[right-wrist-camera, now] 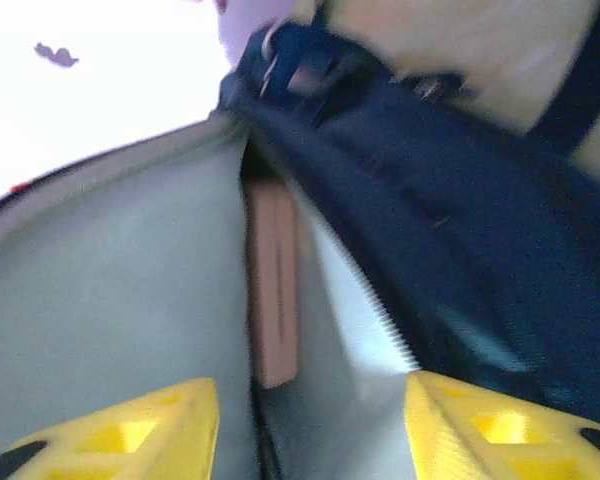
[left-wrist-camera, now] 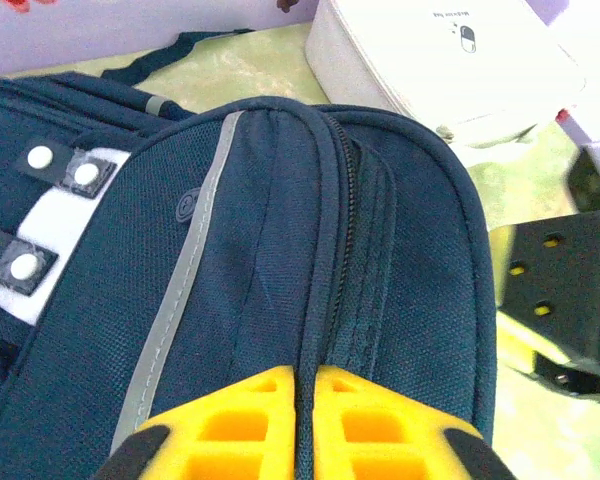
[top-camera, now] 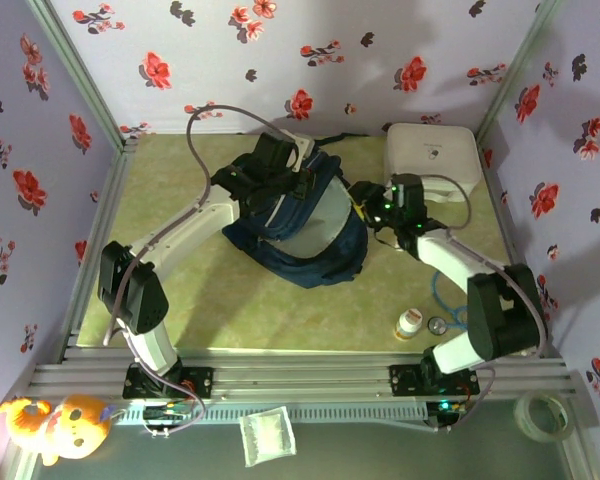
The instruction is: Pack books, pencil case, and school supplies into a backpack
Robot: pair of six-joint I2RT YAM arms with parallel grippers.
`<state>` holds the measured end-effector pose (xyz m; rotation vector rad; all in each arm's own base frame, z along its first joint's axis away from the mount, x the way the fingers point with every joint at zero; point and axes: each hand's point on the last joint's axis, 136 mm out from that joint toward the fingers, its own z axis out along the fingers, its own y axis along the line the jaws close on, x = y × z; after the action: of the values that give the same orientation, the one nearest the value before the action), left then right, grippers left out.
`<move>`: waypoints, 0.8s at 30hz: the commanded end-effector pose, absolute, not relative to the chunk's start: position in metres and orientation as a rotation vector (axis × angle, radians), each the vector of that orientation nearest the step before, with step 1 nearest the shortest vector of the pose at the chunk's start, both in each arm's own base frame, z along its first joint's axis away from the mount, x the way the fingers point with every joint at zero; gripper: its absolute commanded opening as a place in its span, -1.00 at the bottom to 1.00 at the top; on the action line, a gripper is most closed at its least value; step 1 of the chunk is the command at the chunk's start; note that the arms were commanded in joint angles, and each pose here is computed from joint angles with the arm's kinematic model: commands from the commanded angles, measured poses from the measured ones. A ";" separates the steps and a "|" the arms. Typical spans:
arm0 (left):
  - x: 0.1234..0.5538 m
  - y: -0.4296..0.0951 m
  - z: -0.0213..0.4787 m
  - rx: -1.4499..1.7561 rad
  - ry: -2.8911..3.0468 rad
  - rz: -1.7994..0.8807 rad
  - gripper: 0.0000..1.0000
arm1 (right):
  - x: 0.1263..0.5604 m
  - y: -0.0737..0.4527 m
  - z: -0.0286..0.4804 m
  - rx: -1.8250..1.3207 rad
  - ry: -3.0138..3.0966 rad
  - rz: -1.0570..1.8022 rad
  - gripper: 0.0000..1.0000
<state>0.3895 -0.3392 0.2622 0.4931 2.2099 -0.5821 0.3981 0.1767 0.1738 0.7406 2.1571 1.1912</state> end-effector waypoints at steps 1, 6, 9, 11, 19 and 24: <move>0.401 -0.341 0.268 0.400 2.191 -0.668 -0.70 | 0.382 0.146 0.162 0.748 2.228 0.949 0.16; 0.402 -0.326 0.256 0.311 2.239 -0.717 -0.07 | 0.385 0.149 0.194 0.636 2.162 0.968 0.35; 0.402 -0.308 0.248 0.231 2.262 -0.718 0.25 | 0.385 0.162 0.202 0.552 2.164 0.996 0.44; 0.405 -0.289 0.239 0.138 2.284 -0.719 0.35 | 0.385 0.171 0.202 0.503 2.178 0.993 0.48; 0.392 -0.194 0.178 -0.329 2.361 -0.665 0.42 | 0.376 0.195 0.179 0.415 2.306 0.902 0.49; 0.368 -0.172 0.147 -0.464 2.386 -0.666 0.34 | 0.372 0.207 0.167 0.386 2.352 0.893 0.50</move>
<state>0.3702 -0.1733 0.1399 -0.3659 2.4500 -0.6029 0.3697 0.2040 0.1697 0.4202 2.3299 0.9430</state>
